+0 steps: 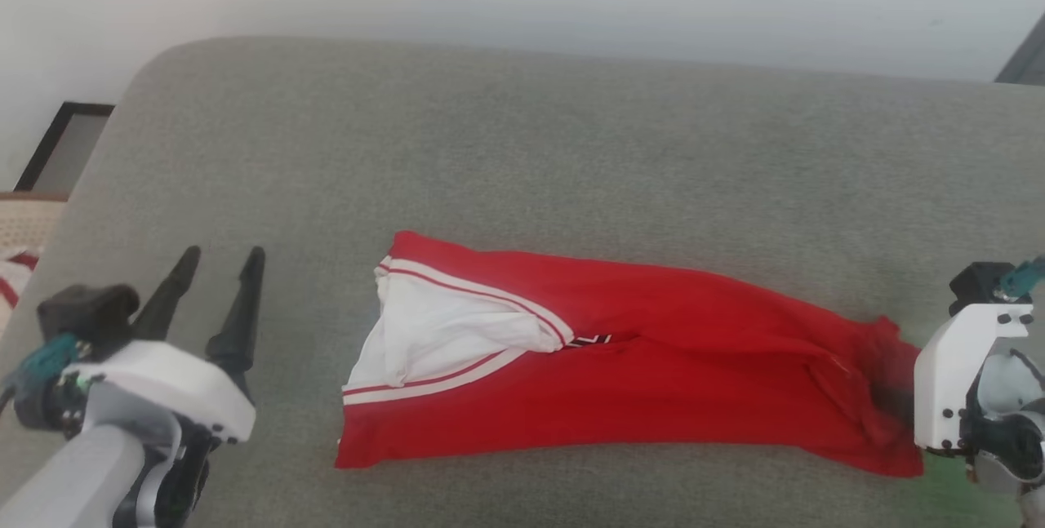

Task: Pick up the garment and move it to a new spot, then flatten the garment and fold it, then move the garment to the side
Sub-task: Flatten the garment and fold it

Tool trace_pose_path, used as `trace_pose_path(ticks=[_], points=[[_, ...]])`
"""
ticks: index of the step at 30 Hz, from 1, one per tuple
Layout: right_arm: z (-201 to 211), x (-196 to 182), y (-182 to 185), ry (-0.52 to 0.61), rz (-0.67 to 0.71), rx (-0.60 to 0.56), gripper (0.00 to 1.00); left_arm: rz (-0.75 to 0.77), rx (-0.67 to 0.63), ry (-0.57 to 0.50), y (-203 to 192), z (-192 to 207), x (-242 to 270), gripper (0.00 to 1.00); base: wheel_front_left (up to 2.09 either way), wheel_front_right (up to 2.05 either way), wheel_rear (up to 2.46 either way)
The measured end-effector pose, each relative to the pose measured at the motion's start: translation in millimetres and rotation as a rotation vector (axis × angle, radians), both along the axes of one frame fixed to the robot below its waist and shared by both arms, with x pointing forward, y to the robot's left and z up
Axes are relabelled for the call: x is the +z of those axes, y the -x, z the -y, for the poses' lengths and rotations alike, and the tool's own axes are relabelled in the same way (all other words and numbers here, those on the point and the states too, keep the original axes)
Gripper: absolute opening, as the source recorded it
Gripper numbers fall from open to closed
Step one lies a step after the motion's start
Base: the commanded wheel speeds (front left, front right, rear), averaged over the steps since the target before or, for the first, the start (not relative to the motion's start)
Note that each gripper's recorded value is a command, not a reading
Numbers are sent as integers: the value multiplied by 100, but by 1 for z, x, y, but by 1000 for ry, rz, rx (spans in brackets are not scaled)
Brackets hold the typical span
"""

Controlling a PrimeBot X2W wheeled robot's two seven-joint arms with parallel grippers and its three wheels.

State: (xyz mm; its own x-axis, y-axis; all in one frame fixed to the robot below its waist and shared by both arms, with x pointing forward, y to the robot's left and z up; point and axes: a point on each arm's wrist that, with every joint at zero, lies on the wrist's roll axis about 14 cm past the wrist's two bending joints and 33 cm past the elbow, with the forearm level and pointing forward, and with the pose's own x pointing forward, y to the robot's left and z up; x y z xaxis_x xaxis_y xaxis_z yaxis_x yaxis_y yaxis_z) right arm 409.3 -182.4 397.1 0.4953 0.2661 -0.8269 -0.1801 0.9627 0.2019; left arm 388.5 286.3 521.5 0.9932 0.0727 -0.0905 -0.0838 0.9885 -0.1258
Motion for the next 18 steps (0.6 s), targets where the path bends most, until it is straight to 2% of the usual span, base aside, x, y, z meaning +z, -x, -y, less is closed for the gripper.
trace_pose_path(ticks=[7,8,9,13,18], points=[[-17,-21,-4,-45,-67,13,100,48,105,17,22,-27,-14,100,0,0,0],[-20,-21,-6,-56,-66,15,42,49,117,29,24,-29,-17,100,0,0,0],[-21,-22,-8,-59,-64,15,0,50,119,29,25,-30,-19,100,0,0,0],[-32,-21,-14,-96,-46,20,0,62,144,32,28,-35,-24,100,0,0,0],[-25,-17,-20,-103,-26,5,0,82,145,41,26,-35,-27,100,0,0,0]])
